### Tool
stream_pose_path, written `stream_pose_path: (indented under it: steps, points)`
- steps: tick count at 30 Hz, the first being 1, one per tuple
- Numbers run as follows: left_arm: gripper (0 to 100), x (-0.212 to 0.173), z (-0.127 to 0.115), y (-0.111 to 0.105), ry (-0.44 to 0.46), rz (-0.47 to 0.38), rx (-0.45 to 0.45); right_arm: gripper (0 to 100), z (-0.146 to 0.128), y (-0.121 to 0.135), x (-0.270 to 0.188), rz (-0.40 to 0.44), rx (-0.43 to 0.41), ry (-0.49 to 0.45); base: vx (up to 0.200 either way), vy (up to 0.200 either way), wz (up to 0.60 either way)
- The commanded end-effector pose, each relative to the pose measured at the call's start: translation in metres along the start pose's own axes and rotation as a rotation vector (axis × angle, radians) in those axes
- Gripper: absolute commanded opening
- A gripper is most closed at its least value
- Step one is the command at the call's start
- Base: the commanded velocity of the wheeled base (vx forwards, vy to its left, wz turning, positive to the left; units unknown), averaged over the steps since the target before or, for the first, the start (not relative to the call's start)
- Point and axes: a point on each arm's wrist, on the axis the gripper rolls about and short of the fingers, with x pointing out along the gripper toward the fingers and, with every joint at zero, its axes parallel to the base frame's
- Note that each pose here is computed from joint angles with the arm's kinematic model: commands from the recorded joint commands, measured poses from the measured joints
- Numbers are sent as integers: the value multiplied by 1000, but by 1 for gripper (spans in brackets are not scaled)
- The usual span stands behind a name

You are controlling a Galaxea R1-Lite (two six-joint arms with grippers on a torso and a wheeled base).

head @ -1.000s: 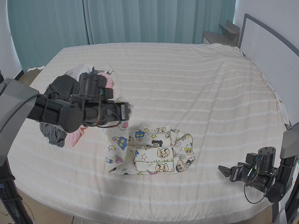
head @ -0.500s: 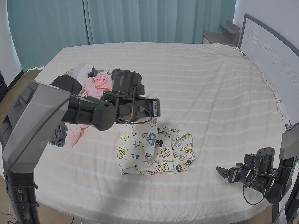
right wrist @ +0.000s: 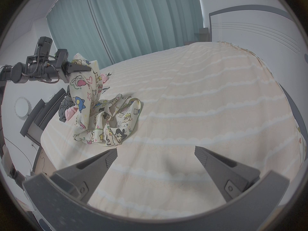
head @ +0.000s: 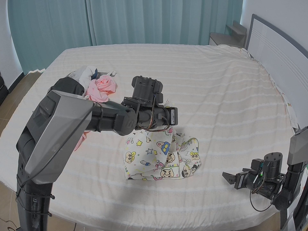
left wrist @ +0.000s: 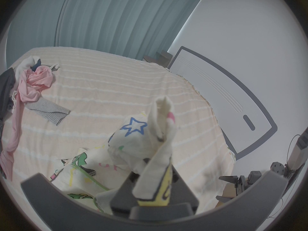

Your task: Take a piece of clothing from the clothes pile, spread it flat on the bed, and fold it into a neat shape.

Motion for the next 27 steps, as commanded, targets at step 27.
stream_pose_path:
  steps: [27]
  points:
    - [100,-73,35,46,-77,157,-199,100,16,41,21,146,-118,-109,0,0,0]
